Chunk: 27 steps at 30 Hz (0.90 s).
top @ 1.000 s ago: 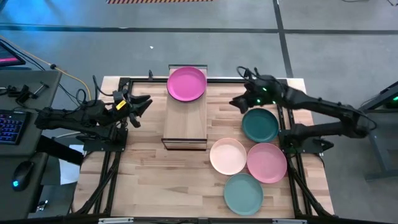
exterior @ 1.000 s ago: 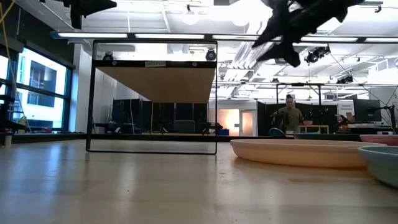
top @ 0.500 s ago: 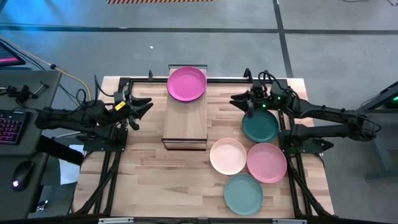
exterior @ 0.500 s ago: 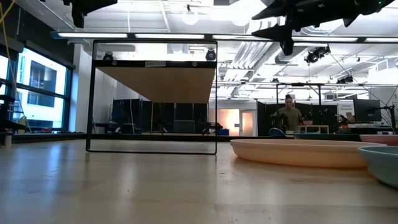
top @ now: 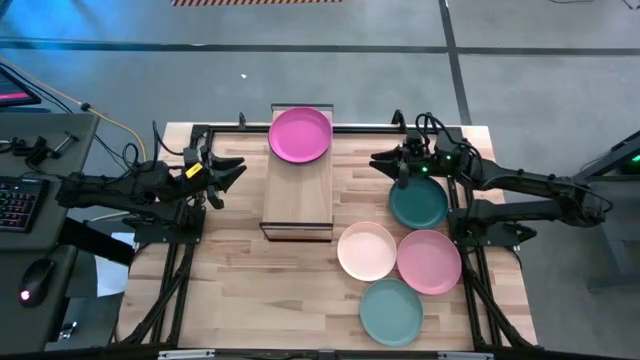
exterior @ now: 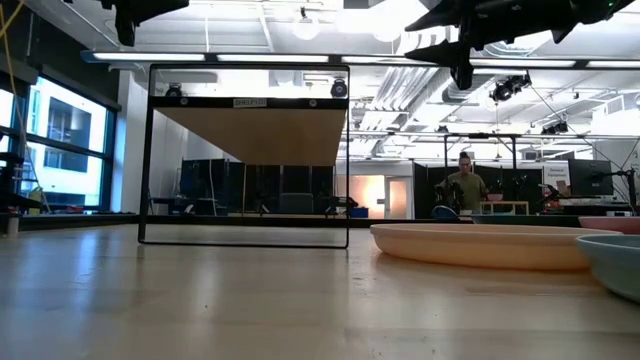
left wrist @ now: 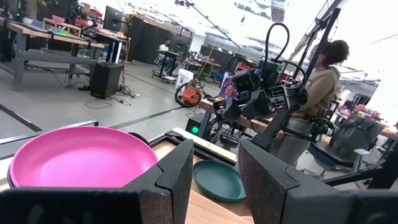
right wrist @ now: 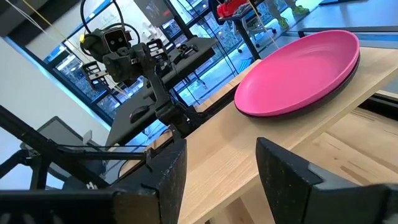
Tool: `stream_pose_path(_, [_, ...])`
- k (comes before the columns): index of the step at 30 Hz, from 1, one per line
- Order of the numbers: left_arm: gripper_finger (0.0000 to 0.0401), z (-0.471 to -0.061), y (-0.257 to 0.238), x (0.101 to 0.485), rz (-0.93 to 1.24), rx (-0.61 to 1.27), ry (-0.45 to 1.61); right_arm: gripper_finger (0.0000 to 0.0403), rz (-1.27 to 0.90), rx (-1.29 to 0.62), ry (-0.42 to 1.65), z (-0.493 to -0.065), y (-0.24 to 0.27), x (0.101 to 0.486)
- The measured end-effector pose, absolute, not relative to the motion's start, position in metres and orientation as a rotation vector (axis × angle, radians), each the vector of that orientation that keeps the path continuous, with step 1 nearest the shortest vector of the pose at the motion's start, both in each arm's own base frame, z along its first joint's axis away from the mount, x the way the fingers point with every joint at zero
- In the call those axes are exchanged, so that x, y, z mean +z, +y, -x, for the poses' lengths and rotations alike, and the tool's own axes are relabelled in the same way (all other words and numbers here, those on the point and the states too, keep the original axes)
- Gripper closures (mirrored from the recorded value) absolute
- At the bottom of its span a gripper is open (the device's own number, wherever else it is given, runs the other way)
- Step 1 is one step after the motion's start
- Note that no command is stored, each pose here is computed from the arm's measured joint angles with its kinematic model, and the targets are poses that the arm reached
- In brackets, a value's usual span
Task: Place and stack plates onto a shelf
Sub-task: Put the light orange plate on the shelf
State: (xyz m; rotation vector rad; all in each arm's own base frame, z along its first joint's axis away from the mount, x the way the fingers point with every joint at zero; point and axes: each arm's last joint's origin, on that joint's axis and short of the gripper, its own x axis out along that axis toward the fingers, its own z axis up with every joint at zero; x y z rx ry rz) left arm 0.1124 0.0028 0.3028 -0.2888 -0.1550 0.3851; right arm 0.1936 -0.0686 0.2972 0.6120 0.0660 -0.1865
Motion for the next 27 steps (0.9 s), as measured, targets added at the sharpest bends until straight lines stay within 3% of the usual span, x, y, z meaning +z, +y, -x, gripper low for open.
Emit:
stream_pose_path(11, [0.0284, -0.112, 0.003, 0.303, 0.287, 0.385, -0.152, 0.0229, -0.718, -0.102, 0.166, -0.198, -0.049, 0.291])
stream_pose_path(21, [0.0284, -0.112, 0.003, 0.303, 0.288, 0.387, -0.153, 0.0229, -0.923, -0.191, 0.847, -0.196, -0.003, 0.228])
stream_pose_path(27, [0.0284, -0.112, 0.003, 0.302, 0.287, 0.387, -0.152, 0.0229, -0.877, -0.292, 1.063, -0.207, 0.008, 0.196])
